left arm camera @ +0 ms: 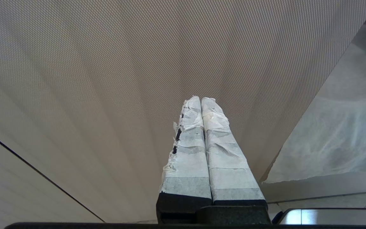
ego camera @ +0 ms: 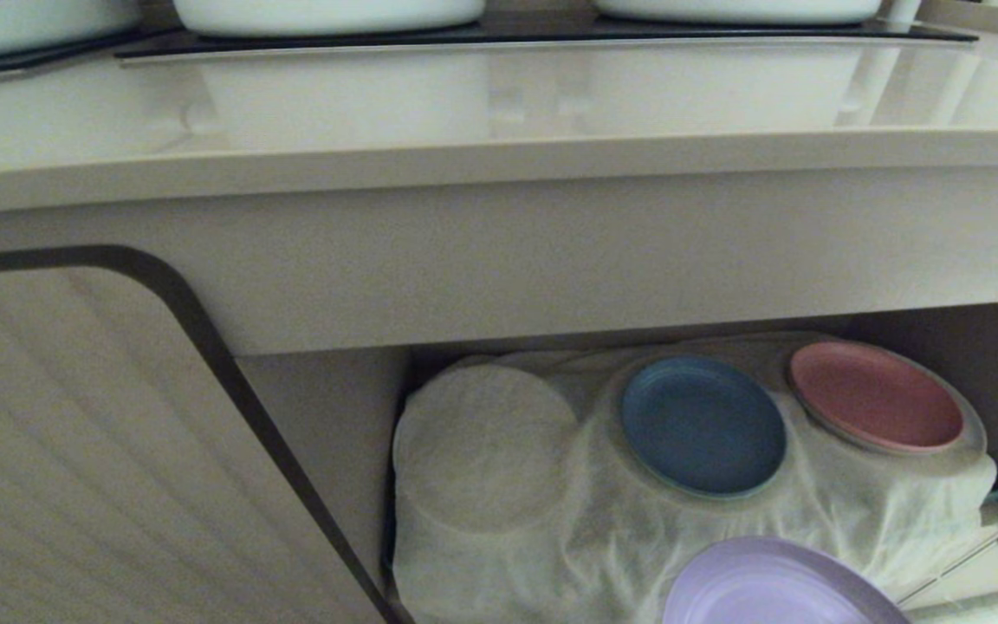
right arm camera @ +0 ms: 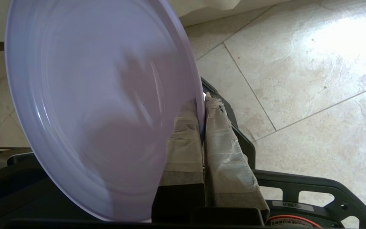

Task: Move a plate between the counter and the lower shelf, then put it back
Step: Put the plate

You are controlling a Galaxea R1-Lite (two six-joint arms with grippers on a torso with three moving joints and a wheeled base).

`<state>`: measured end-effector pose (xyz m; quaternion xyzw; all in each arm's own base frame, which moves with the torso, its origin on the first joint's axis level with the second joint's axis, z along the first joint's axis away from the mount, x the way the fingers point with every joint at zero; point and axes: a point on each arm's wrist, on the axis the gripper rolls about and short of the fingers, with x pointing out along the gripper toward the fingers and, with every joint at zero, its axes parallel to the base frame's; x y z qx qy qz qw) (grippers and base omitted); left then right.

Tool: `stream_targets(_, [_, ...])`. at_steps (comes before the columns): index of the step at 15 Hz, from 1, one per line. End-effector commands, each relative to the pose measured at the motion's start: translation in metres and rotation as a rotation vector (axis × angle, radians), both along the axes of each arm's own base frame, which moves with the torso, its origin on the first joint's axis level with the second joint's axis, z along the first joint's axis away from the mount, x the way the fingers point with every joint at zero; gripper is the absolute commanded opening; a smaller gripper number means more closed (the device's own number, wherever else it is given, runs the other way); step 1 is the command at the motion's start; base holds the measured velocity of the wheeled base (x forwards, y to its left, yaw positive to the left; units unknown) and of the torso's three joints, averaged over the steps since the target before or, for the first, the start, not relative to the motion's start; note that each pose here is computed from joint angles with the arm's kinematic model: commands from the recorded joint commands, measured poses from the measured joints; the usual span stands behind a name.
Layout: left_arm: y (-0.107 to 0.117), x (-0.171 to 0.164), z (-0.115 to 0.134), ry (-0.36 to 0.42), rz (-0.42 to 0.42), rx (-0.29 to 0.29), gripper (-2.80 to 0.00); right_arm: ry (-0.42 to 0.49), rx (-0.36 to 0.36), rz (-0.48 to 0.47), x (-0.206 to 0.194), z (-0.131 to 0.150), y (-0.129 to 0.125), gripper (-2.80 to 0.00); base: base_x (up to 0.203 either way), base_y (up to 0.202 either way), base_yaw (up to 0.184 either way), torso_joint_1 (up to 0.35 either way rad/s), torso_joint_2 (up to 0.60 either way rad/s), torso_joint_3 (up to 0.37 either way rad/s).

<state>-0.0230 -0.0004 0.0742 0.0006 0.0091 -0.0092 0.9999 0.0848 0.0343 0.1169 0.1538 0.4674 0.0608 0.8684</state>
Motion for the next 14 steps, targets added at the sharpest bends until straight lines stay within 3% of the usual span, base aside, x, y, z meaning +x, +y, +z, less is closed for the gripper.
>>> stream_targets(1, [0.0,0.0,-0.0001,0.0,0.0,0.0,-2.8,0.01,-0.001,-0.003,-0.0004,-0.0017,-0.0002,-2.8,0.0,0.0,0.0,0.0,0.0,0.0])
stream_targets(14, [0.0,0.0,-0.0001,0.0,0.0,0.0,-2.8,0.018,-0.004,0.0,-0.0004,-0.0029,0.0001,-2.8,0.0,0.0,0.0,0.0,0.0,0.0])
